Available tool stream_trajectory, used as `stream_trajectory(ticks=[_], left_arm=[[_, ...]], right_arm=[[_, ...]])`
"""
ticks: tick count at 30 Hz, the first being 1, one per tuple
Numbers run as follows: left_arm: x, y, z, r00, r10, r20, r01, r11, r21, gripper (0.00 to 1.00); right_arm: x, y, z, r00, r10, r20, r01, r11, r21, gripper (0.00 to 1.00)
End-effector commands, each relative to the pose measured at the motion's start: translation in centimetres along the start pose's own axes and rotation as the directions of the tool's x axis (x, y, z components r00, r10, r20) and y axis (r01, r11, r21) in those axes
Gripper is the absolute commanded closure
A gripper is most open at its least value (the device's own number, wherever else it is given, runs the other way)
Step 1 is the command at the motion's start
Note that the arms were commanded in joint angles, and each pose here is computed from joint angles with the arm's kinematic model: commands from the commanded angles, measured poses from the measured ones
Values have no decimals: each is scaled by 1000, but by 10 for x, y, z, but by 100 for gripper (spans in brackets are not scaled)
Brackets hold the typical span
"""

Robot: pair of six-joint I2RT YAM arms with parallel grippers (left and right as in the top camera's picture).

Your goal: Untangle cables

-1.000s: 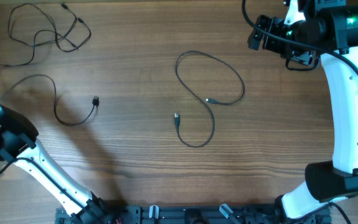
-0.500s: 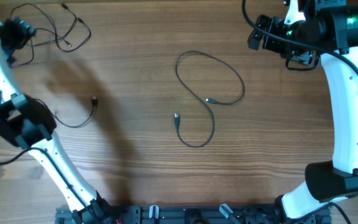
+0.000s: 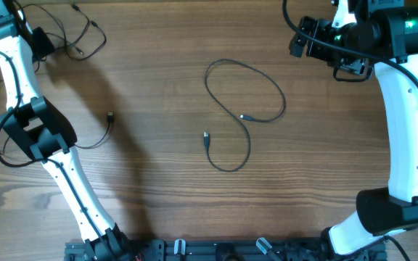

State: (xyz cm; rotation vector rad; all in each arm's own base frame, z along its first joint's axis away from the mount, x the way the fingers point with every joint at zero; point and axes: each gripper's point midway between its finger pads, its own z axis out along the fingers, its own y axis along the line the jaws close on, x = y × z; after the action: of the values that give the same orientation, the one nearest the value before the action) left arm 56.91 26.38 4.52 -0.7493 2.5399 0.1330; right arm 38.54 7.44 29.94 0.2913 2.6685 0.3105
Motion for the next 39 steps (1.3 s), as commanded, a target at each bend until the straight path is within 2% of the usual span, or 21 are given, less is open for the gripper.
stream_trajectory(ticks=[1,3,5,7,11,12,14,16,18,20,22,26,30,31,32,33,34,35,37,39], left_arm=[[2,0,4,1000,11,-6,-11,1000,20,62],[3,0,4,1000,10,-13,-10,1000,19,96],[6,1,-2,999,-40,-30,40,999,16,96],[-5,-3,-30,988,-151,-12,152,987,43,96],[-22,-56,-143,990,-139,-22,137,924,356,96],[-19,-62,-178,991,-134,-29,134,907,398,96],[-8,-60,-206,989,-133,-59,146,910,389,96],[25,-53,-218,974,-134,-183,190,922,338,96],[60,-35,-213,940,-140,-310,210,956,205,96],[79,-17,-207,922,-140,-362,180,980,79,96],[95,-13,-194,903,-128,-409,148,989,16,96],[140,16,-164,839,-119,-531,31,985,-172,96],[176,26,-152,762,-133,-633,-4,978,-210,96],[183,27,-145,751,-141,-646,-4,976,-217,87],[190,28,-139,741,-158,-653,4,973,-230,60],[193,29,-133,740,-158,-653,4,973,-230,49],[198,26,-126,737,-160,-657,16,976,-219,20],[200,23,-125,730,-160,-664,26,978,-207,8],[201,11,-124,720,-160,-675,72,985,-158,2],[199,8,-125,723,-162,-672,93,986,-139,3]], right_arm=[[0,1,-2,1000,9,0,-9,1000,-9,0],[0,1,-2,1000,10,-1,-10,1000,-9,0],[1,1,-2,1000,9,-4,-9,1000,-8,0],[1,1,-2,1000,8,-5,-8,1000,-7,0],[1,1,-2,1000,8,-3,-8,1000,-8,0],[1,1,-2,1000,8,-4,-8,1000,-8,0],[2,1,-2,1000,8,-9,-9,1000,-7,0],[3,1,-2,1000,7,-14,-7,1000,-8,0],[6,3,-2,1000,-3,-24,2,1000,-21,0],[6,3,-2,999,-19,-25,19,1000,-20,0],[7,2,-2,999,-19,-28,18,1000,-20,0],[6,2,-2,999,-19,-28,18,1000,-19,0],[4,8,-2,1000,-21,-22,19,999,-50,0],[5,9,-2,1000,-21,-23,19,998,-54,0],[5,9,-2,1000,-21,-23,19,998,-54,0],[5,9,-2,1000,-21,-23,19,998,-54,0],[5,9,-2,1000,-21,-23,20,998,-53,0],[5,9,-2,1000,-21,-23,19,998,-53,0],[5,9,-2,1000,-21,-23,19,998,-53,0],[5,9,-2,1000,-21,-23,20,998,-53,0]])
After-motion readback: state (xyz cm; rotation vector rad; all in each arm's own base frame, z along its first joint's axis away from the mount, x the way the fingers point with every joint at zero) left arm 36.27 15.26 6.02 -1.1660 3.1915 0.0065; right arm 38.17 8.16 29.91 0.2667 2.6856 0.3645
